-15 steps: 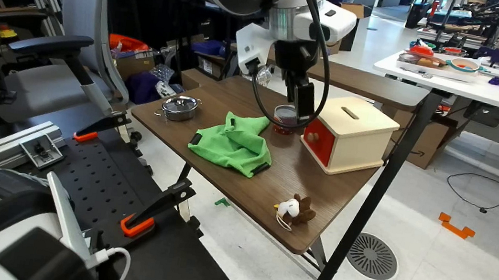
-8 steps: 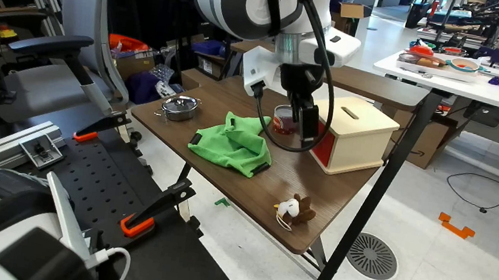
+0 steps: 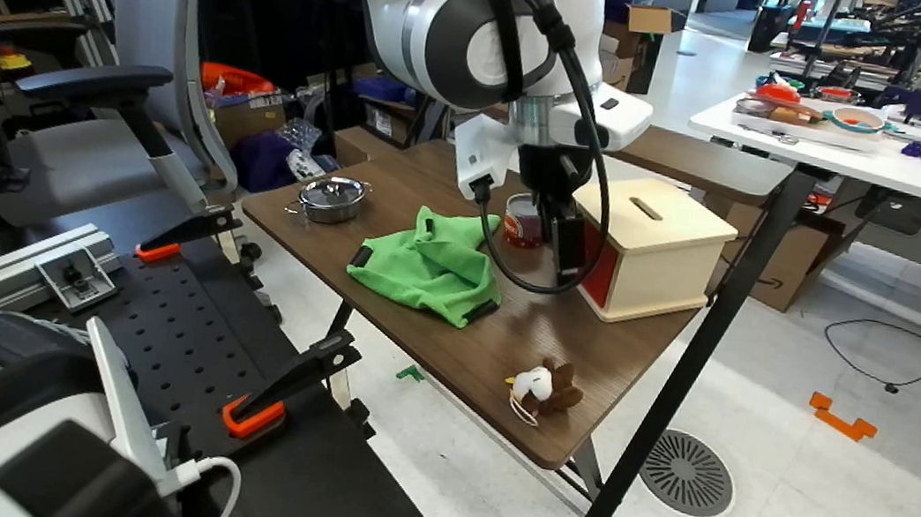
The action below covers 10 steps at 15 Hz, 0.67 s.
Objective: Open the drawer
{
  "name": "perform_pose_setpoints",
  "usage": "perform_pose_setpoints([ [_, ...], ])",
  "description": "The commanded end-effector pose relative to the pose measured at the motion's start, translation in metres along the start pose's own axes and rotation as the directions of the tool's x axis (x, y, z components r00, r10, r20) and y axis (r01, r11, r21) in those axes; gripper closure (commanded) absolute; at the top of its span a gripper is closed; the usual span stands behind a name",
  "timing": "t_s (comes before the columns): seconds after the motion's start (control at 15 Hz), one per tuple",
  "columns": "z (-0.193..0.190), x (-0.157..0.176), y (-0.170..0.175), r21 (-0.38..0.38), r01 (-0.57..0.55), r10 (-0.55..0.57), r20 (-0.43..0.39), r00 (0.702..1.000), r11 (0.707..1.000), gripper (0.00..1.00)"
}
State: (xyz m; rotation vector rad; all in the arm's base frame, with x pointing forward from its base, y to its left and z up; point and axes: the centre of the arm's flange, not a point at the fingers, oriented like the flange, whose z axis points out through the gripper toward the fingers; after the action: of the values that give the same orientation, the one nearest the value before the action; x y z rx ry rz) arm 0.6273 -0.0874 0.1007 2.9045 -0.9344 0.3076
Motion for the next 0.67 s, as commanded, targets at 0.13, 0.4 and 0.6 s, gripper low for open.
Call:
perform_pose_setpoints([
  [0.13, 0.0097, 0.008, -0.0167, -0.022, 0.018, -0.019, -0.045, 0.999, 1.0, 0.34],
  [0.4, 0.0103, 0.0092, -0.0159, -0.03, 0.032, -0.034, -0.07, 0.997, 0.999, 0.66],
  [0.6, 0.0082, 0.0094, -0.0179, -0.029, 0.046, -0.048, -0.085, 0.995, 0.999, 0.88],
])
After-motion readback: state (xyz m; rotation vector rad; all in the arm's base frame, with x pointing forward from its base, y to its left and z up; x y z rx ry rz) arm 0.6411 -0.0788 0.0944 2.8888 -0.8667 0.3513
